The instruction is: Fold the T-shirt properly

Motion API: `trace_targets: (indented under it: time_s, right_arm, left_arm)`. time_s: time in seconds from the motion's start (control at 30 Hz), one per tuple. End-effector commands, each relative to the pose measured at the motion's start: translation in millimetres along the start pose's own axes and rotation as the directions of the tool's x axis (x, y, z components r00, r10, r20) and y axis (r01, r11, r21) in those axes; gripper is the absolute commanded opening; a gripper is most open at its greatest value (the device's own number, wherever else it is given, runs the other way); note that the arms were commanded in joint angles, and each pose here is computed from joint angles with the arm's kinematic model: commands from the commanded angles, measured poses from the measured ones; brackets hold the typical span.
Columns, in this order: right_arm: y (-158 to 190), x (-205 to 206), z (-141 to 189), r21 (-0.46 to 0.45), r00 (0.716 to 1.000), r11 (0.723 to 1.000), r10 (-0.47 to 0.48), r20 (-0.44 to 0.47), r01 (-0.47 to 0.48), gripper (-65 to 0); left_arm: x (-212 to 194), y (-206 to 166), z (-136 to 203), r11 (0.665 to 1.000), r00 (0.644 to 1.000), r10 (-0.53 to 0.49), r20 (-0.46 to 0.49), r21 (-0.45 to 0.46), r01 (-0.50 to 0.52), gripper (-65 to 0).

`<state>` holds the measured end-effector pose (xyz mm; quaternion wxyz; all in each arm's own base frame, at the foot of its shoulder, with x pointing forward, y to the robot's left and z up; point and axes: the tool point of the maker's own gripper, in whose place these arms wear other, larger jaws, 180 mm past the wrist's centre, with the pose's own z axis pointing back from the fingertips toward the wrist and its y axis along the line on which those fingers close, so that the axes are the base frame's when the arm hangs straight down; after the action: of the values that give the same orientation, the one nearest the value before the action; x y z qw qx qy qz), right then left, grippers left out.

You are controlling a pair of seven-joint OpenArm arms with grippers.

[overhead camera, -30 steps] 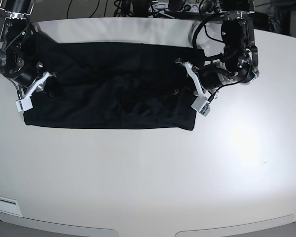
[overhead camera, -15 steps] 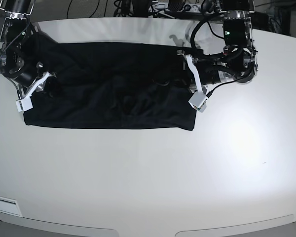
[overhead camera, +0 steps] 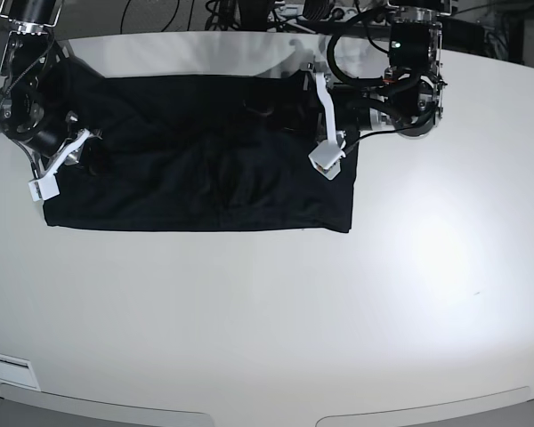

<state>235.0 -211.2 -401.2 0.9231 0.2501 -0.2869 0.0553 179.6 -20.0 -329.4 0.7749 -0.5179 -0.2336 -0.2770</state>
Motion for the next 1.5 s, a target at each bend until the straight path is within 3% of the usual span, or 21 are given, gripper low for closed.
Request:
trace_targets:
  time_s: [0.0, 0.2, 0.23, 0.37, 0.53, 0.9, 0.93, 1.1, 1.13, 1.23, 1.3, 1.4, 1.47]
  right_arm:
    - [-9, -22, 2, -0.041, 0.994, 0.999, 0.008, -0.111, -0.013, -55.5]
    - [-9, -22, 2, -0.041, 0.994, 0.999, 0.008, -0.111, -0.013, -55.5]
    - [-9, -22, 2, -0.041, 0.994, 0.999, 0.009, -0.111, -0.013, -55.5]
    - [-9, -22, 2, -0.041, 0.994, 0.999, 0.007, -0.112, -0.012, -55.5]
    - [-9, -23, 2, -0.041, 0.993, 0.999, 0.008, -0.116, -0.013, -55.5]
    - [-8, -21, 2, -0.040, 0.994, 0.999, 0.010, -0.113, -0.014, -55.5]
    - [-8, -21, 2, -0.040, 0.994, 0.999, 0.010, -0.113, -0.014, -55.5]
    - [-9, -21, 2, -0.041, 0.994, 0.999, 0.009, -0.113, -0.014, -55.5]
    - [-9, -21, 2, -0.041, 0.994, 0.999, 0.009, -0.113, -0.014, -55.5]
    - [-9, -22, 2, -0.041, 0.993, 0.999, 0.009, -0.114, -0.014, -55.5]
    - [-9, -22, 2, -0.041, 0.994, 0.999, 0.009, -0.113, -0.014, -55.5]
    - [-9, -22, 2, -0.041, 0.994, 0.999, 0.009, -0.113, -0.013, -55.5]
    - [-9, -22, 2, -0.041, 0.993, 0.999, 0.008, -0.114, -0.013, -55.5]
  left_arm:
    - [11, -8, 0, 0.999, 0.999, -0.031, 0.028, -0.029, 0.032, -32.1]
    - [24, -12, 3, 0.996, 0.995, -0.086, 0.045, -0.022, 0.087, -32.5]
    - [31, -13, 5, 0.994, 0.992, -0.110, 0.055, -0.014, 0.111, -35.0]
    - [63, -17, 22, 0.976, 0.969, -0.218, 0.112, 0.042, 0.215, -65.0]
    - [88, -24, 42, 0.973, 0.944, -0.230, 0.237, 0.040, 0.227, -65.0]
    - [40, -51, 5, 0.977, 0.980, -0.178, 0.089, -0.106, 0.187, -65.0]
    - [39, -54, 3, 0.975, 0.980, -0.179, 0.088, -0.120, 0.189, -64.5]
    - [47, -66, 3, 0.964, 0.976, -0.180, 0.124, -0.174, 0.200, -30.1]
    - [50, -67, 4, 0.962, 0.974, -0.185, 0.133, -0.179, 0.207, -27.4]
    - [59, -67, 6, 0.956, 0.967, -0.209, 0.144, -0.177, 0.233, -27.2]
    - [65, -58, 7, 0.956, 0.962, -0.240, 0.133, -0.138, 0.258, -32.6]
    - [69, -24, 13, 0.957, 0.955, -0.289, 0.066, 0.033, 0.287, -65.0]
    - [76, -1, 21, 0.944, 0.950, -0.303, 0.075, 0.161, 0.288, -65.0]
